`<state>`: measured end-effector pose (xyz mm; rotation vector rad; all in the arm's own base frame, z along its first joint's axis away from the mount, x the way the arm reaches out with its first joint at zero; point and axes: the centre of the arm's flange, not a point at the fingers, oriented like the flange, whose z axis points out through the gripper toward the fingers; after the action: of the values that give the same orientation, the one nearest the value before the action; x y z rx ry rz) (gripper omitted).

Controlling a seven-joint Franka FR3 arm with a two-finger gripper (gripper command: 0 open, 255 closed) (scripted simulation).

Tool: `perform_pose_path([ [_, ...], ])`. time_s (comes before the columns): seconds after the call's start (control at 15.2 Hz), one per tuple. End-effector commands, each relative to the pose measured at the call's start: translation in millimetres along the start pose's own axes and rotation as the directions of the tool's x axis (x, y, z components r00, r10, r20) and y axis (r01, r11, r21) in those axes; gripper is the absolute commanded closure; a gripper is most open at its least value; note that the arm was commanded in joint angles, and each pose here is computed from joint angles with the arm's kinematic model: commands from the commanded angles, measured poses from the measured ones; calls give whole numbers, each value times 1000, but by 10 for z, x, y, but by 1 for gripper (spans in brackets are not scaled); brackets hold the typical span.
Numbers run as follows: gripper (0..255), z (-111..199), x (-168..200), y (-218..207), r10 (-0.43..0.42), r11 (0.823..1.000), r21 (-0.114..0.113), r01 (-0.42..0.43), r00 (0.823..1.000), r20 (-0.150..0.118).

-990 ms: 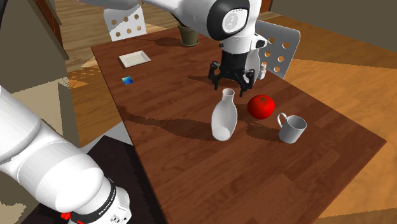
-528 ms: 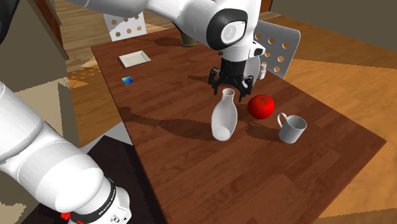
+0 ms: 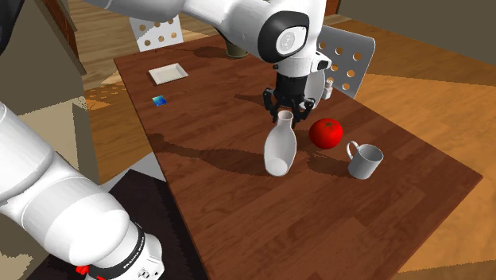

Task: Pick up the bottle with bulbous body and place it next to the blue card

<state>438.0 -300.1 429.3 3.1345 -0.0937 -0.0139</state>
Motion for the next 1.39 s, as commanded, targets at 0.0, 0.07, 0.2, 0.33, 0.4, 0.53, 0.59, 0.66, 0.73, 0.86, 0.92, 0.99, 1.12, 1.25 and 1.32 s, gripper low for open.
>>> perform_pose_path([
  [0.0, 255, 4, -1, 0, 0, 1000, 0, 0, 1000, 1],
  [0.07, 255, 4, -1, 0, 0, 1000, 0, 0, 1000, 1],
  [0.2, 255, 4, 0, -1, 0, 1000, 0, 0, 1000, 1],
  [0.33, 255, 4, 0, 0, 0, 1000, 0, 0, 1000, 1],
  [0.4, 255, -49, -1, 0, 0, 1000, 0, 0, 1000, 1],
  [0.53, 255, -155, -1, 1, 0, 1000, 0, 0, 1000, 1],
  [0.59, 255, -208, -2, 1, 0, 1000, 0, 0, 1000, 1],
  [0.66, 255, -260, -2, 2, 0, 1000, 0, 0, 1000, 1],
  [0.73, 255, -313, -3, 2, 0, 1000, 0, 0, 1000, 1],
  [0.86, 255, -419, -4, 3, 0, 1000, 0, 0, 1000, 1],
  [0.92, 255, -472, -4, 3, 0, 1000, 0, 0, 1000, 1],
  [0.99, 255, -524, -5, 3, 0, 1000, 0, 0, 1000, 1],
  [1.12, 255, -630, -6, 4, 0, 1000, 0, 0, 1000, 1],
  [1.25, 255, -736, -7, 4, 0, 1000, 0, 0, 1000, 1],
  [1.32, 255, -788, -7, 5, 0, 1000, 0, 0, 1000, 1],
])
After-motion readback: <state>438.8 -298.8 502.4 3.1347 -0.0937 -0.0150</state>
